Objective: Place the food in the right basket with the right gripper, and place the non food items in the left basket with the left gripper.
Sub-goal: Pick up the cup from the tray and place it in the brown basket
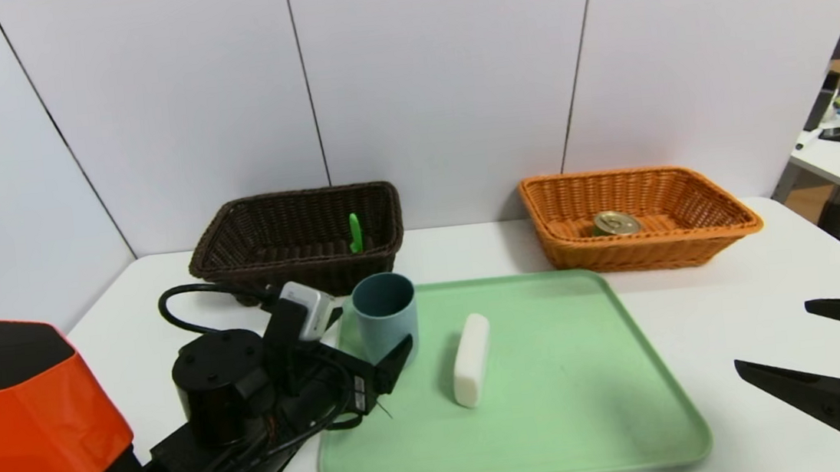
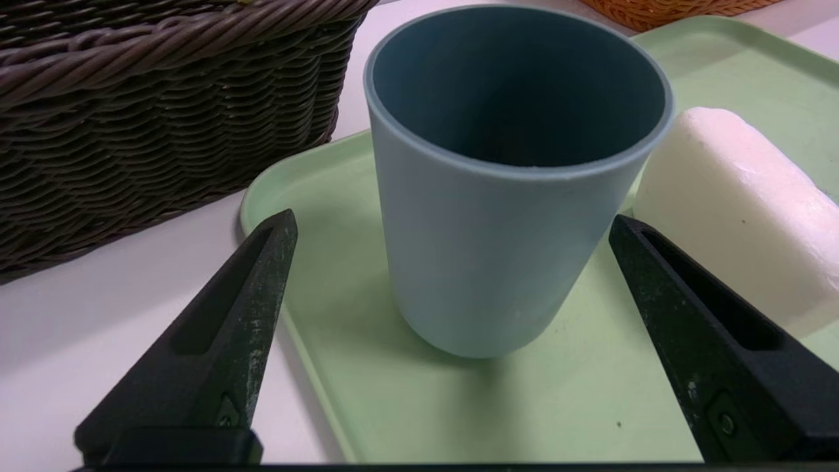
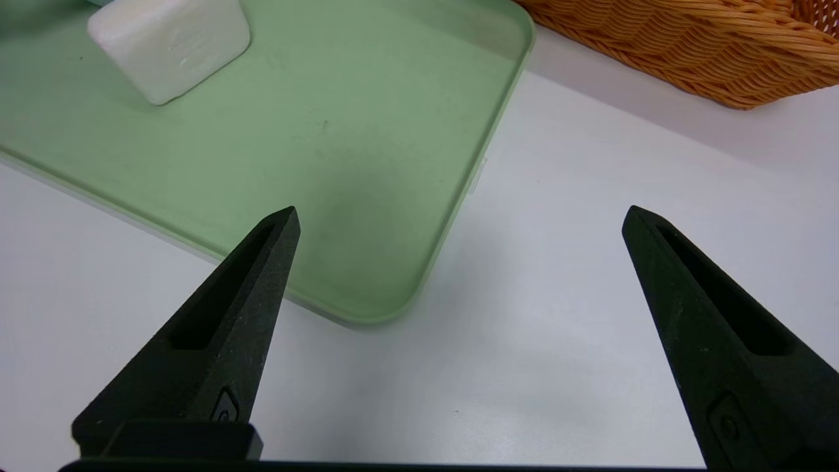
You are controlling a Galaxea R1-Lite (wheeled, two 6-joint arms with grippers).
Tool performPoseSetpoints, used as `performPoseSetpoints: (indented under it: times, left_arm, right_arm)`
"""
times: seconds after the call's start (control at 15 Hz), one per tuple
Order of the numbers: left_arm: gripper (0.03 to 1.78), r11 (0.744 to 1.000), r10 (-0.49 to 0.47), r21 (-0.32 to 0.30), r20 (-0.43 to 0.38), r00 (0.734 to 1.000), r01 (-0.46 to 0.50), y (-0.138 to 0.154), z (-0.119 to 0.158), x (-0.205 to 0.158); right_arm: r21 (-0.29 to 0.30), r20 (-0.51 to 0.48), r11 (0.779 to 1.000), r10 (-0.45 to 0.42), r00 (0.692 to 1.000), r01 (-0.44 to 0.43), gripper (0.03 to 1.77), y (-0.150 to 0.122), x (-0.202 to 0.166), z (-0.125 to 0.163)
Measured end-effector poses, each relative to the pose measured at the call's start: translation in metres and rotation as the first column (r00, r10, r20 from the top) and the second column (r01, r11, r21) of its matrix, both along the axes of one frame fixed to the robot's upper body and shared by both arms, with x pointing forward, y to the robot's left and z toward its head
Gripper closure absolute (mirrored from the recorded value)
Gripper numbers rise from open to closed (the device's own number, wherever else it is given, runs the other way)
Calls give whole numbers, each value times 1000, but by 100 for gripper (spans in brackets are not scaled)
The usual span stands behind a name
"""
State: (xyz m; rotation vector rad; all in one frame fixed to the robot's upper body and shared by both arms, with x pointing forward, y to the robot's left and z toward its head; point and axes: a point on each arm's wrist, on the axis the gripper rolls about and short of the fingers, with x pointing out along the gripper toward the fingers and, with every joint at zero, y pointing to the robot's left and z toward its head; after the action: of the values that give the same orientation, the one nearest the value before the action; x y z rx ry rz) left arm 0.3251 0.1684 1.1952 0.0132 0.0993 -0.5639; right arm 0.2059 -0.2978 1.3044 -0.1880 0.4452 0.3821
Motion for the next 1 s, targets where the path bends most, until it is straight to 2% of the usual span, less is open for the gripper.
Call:
performPoseSetpoints:
  times: [1.0]
  left_arm:
    - [12, 999, -27, -17, 34, 999, 28, -26, -6, 22]
  right_arm:
    - [-17, -26, 1000, 2, 1000, -3, 11, 2, 5, -4]
